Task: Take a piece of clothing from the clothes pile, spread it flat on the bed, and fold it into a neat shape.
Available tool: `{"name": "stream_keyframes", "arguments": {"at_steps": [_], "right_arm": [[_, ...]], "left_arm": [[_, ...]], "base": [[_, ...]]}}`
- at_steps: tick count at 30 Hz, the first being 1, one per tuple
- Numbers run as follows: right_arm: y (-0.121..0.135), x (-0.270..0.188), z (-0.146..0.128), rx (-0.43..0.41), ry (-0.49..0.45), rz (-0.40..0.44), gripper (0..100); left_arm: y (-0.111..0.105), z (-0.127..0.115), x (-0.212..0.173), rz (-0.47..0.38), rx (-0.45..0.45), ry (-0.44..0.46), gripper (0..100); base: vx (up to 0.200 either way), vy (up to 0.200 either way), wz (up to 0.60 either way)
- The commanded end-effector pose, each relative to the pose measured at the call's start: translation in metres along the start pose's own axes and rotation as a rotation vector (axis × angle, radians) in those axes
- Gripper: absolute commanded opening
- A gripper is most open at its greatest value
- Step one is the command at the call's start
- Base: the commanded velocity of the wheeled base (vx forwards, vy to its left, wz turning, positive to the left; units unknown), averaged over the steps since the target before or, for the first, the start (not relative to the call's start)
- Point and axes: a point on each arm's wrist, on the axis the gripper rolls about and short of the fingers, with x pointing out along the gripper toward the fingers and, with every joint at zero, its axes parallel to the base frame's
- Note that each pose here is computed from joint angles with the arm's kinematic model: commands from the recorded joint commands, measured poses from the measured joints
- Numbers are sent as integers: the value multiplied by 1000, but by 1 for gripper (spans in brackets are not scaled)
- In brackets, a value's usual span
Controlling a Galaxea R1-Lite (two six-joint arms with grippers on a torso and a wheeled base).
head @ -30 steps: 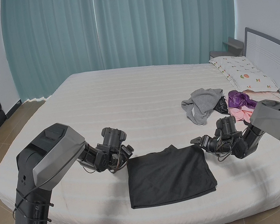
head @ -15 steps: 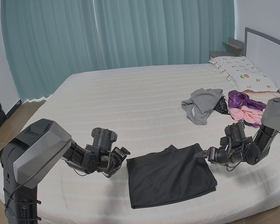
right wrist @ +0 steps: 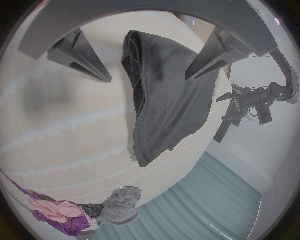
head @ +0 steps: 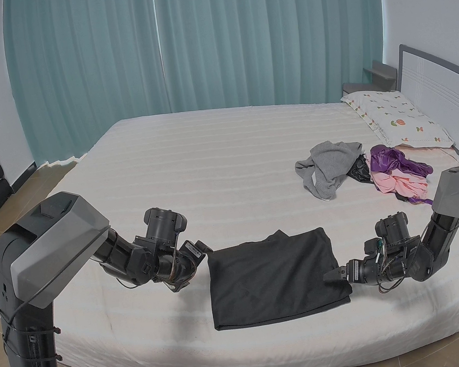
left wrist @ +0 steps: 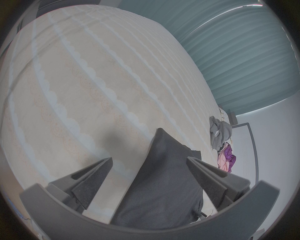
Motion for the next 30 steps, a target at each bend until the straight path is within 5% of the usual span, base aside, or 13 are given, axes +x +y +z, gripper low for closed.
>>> {"name": "stream_keyframes", "arguments": {"at_steps": [1,5,6,30], "right_arm": [[0,3,3,-6,-17,9,100],[1,8,5,-15,-53,28,100],[0,10,3,-16,-49,25,0],[-9,-11,-9,-54,-26,-21,0]], "left_arm": [[-1,0,0,-4,3,-1,100],[-3,1,0,-9,2,-5,100],[-3,1,0,-9,2,-4,100],[-4,2,0,-12,-2,-6,100]], "base": [[0,0,0],[0,0,0],[0,0,0],[0,0,0]]}}
